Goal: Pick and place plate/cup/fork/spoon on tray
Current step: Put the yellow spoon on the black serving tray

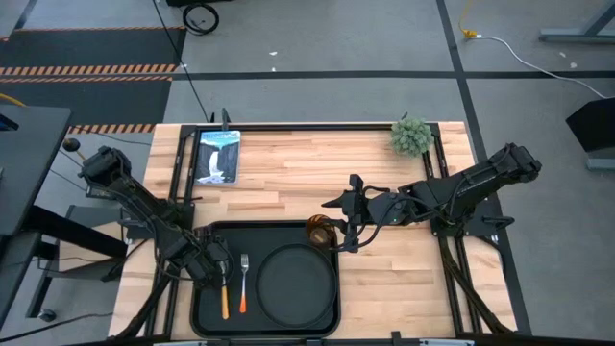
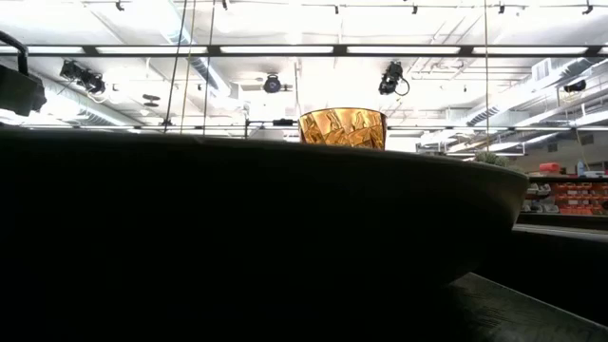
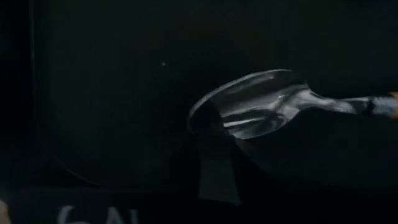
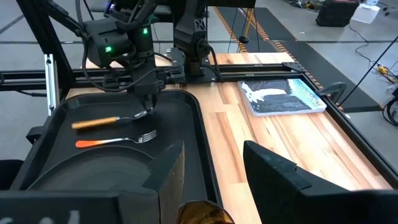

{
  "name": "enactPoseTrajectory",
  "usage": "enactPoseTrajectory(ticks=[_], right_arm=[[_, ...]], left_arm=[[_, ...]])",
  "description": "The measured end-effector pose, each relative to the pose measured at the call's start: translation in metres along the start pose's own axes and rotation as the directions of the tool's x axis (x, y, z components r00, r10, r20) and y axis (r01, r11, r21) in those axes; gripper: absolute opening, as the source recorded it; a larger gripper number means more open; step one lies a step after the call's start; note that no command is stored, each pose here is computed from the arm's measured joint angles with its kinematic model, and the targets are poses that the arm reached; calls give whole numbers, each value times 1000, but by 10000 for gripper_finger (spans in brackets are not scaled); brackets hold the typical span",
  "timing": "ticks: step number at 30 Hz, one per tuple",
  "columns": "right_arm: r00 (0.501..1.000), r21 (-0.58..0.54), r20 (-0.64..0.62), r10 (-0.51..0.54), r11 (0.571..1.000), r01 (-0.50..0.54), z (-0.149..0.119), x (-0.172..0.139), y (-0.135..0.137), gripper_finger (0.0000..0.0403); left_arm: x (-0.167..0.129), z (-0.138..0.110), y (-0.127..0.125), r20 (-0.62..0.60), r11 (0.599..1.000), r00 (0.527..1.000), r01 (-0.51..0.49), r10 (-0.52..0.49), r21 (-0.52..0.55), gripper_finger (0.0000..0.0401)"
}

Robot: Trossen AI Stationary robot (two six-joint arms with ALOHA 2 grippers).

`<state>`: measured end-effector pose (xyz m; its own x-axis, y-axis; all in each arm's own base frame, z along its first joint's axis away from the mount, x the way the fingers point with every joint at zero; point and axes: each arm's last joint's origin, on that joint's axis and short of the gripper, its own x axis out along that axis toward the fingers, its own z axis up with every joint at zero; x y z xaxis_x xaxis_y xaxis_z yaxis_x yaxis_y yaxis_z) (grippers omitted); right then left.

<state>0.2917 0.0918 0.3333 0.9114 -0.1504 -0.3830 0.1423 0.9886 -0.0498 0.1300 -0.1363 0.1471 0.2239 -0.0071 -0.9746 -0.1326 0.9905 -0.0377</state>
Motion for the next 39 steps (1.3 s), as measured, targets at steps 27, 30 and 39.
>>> enactPoseTrajectory(ticks=[27, 30, 39], right_arm=[[1000, 3, -2, 11, 1000, -11, 0, 0, 0, 171], [1000, 5, -2, 11, 1000, -11, 0, 0, 0, 171], [1000, 5, -3, 23, 1000, -23, 0, -1, 2, 171]], left_arm=[[-26, 25, -29, 95, 986, 983, 154, -160, 71, 63], [-20, 27, -32, 100, 987, 984, 140, -148, 85, 53], [8, 27, -41, 49, 980, 996, 66, -77, 188, 35]])
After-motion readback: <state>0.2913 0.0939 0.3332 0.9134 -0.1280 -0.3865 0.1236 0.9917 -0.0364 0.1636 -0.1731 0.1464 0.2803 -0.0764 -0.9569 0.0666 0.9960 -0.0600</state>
